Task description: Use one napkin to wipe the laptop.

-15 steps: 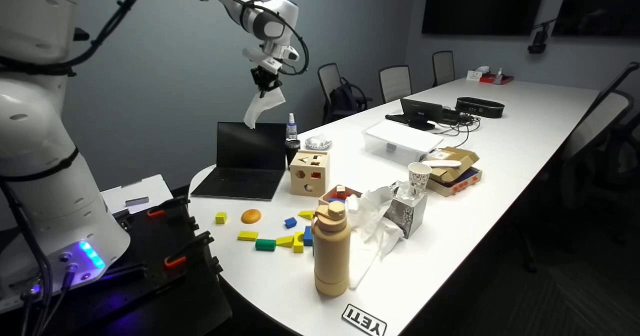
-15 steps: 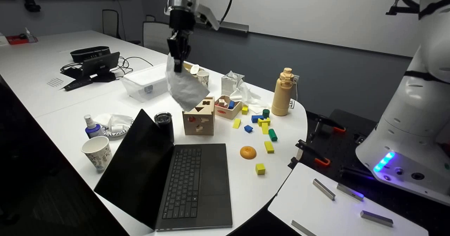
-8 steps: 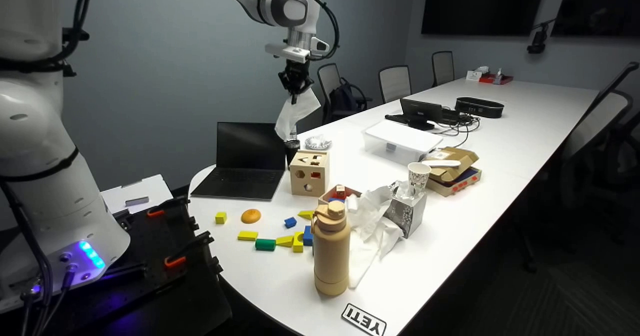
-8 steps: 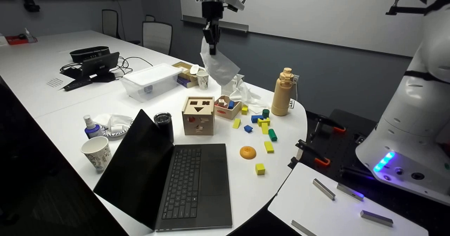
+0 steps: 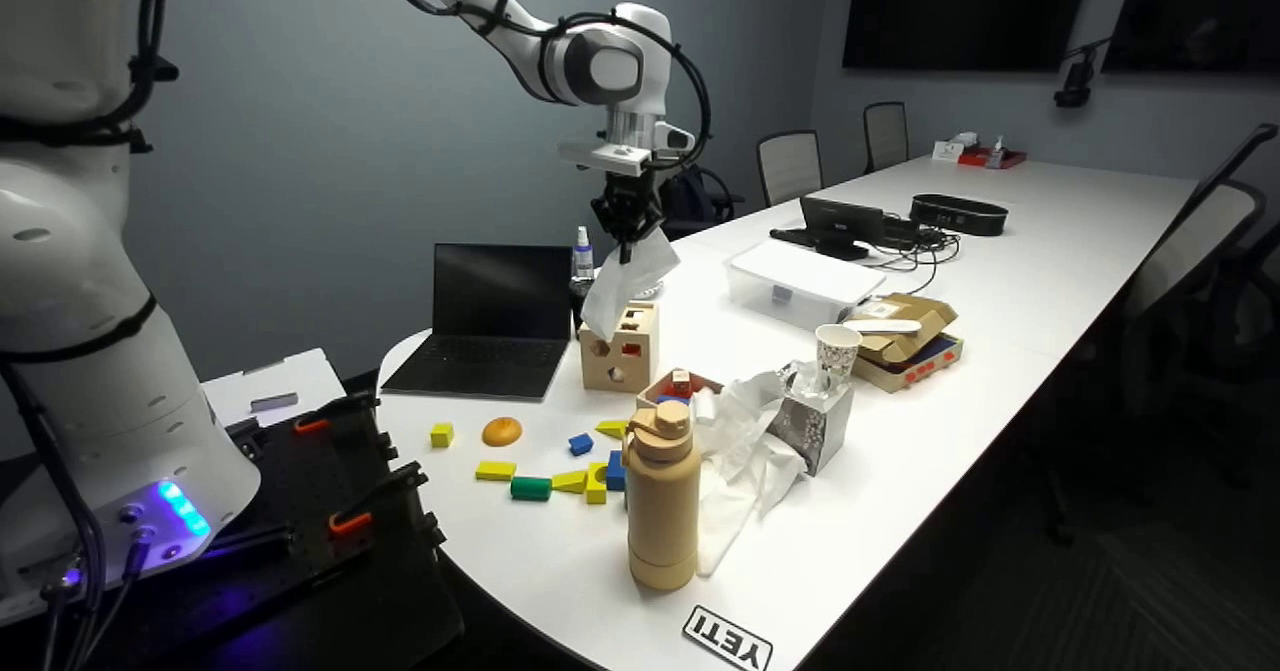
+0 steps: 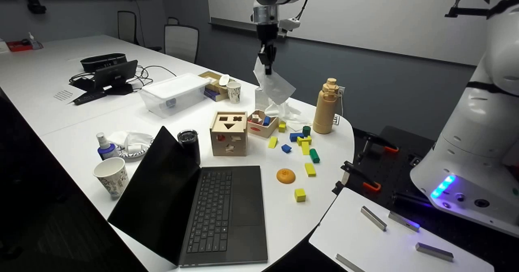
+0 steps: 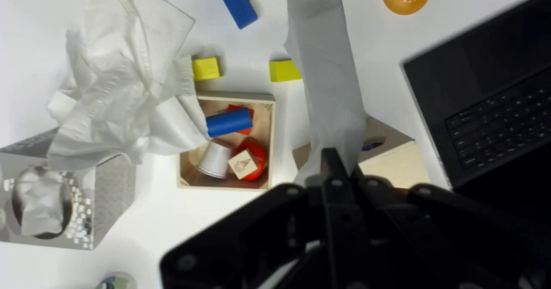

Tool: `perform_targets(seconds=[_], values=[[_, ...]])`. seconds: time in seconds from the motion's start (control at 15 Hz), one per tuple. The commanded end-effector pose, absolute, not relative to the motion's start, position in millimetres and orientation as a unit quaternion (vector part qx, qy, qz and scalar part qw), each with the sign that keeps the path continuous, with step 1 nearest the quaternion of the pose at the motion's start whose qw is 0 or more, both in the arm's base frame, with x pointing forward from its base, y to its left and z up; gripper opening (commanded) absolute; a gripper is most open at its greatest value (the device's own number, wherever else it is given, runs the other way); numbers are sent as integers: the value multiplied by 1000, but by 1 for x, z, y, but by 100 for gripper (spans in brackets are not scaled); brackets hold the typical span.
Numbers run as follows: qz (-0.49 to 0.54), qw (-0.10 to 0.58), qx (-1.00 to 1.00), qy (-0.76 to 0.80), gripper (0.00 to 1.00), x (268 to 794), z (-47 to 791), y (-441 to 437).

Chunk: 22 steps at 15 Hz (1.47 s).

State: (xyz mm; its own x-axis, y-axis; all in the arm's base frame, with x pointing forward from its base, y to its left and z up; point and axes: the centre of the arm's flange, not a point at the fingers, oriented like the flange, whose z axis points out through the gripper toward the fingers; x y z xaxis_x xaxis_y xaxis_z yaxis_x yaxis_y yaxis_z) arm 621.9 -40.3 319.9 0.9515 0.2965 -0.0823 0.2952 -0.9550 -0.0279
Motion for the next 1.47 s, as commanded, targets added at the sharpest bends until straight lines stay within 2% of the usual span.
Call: perform_targets(seconds=[0.0, 0.6, 1.07, 1.13, 1.2, 1.4], values=[[28, -19, -992, -120, 0, 621, 303, -75], [2, -9, -997, -70, 0, 642, 265, -186], [34, 5, -999, -35, 0, 657, 251, -235], [41, 6, -999, -32, 26, 659, 251, -234], [50, 7, -998, -28, 28, 659, 251, -233], [61, 11, -998, -21, 49, 656, 257, -224]])
